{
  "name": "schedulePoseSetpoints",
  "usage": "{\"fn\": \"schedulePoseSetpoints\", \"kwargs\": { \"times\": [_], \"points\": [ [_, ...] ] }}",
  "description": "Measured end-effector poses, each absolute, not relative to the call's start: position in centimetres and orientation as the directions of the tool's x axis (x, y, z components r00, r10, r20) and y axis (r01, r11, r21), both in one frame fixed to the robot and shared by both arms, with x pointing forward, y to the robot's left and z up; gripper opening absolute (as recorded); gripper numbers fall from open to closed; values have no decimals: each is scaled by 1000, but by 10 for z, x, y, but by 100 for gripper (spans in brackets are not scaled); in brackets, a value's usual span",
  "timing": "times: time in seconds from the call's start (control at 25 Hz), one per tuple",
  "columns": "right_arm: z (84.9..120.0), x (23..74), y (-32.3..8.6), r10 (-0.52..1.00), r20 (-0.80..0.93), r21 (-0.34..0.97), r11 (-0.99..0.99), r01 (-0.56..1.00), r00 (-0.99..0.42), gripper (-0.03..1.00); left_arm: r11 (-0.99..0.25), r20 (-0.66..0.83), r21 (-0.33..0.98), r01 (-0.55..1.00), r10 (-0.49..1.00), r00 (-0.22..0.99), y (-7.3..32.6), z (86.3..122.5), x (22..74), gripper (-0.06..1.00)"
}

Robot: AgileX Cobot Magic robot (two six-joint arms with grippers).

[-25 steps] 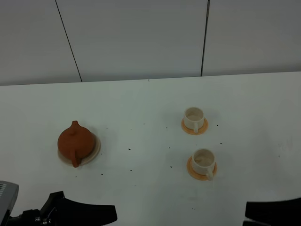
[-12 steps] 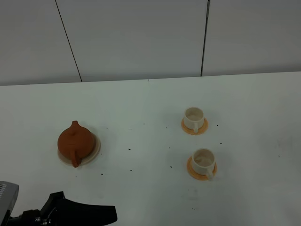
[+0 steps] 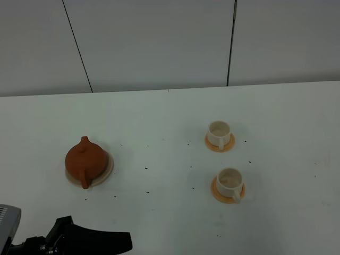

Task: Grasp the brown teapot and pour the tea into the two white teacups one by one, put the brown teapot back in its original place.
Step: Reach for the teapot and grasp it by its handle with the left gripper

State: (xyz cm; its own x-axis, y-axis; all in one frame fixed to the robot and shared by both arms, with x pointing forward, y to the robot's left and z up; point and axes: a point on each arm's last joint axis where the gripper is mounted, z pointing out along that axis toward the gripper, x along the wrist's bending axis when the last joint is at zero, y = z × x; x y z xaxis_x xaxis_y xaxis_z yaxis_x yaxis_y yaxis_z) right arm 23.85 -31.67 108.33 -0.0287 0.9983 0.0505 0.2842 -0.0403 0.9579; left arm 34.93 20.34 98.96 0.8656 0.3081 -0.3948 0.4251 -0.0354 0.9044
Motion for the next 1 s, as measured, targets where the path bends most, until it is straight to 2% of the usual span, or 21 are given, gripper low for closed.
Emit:
{"fn": "schedulePoseSetpoints", "kwargs": {
  "times": [0.48, 0.76, 1.0],
  "points": [
    [1074, 223, -292, 927, -67, 934, 188, 303, -369, -1, -36, -395, 905, 425, 308, 866, 203, 990, 349, 50],
    [1064, 235, -286, 960, 17, 948, 73, 311, -278, -1, -36, -394, 905, 424, 308, 866, 203, 990, 349, 50],
    [1064, 238, -287, 985, 23, 949, 33, 314, -174, -1, -36, -393, 905, 423, 308, 867, 203, 990, 349, 50]
  ]
}}
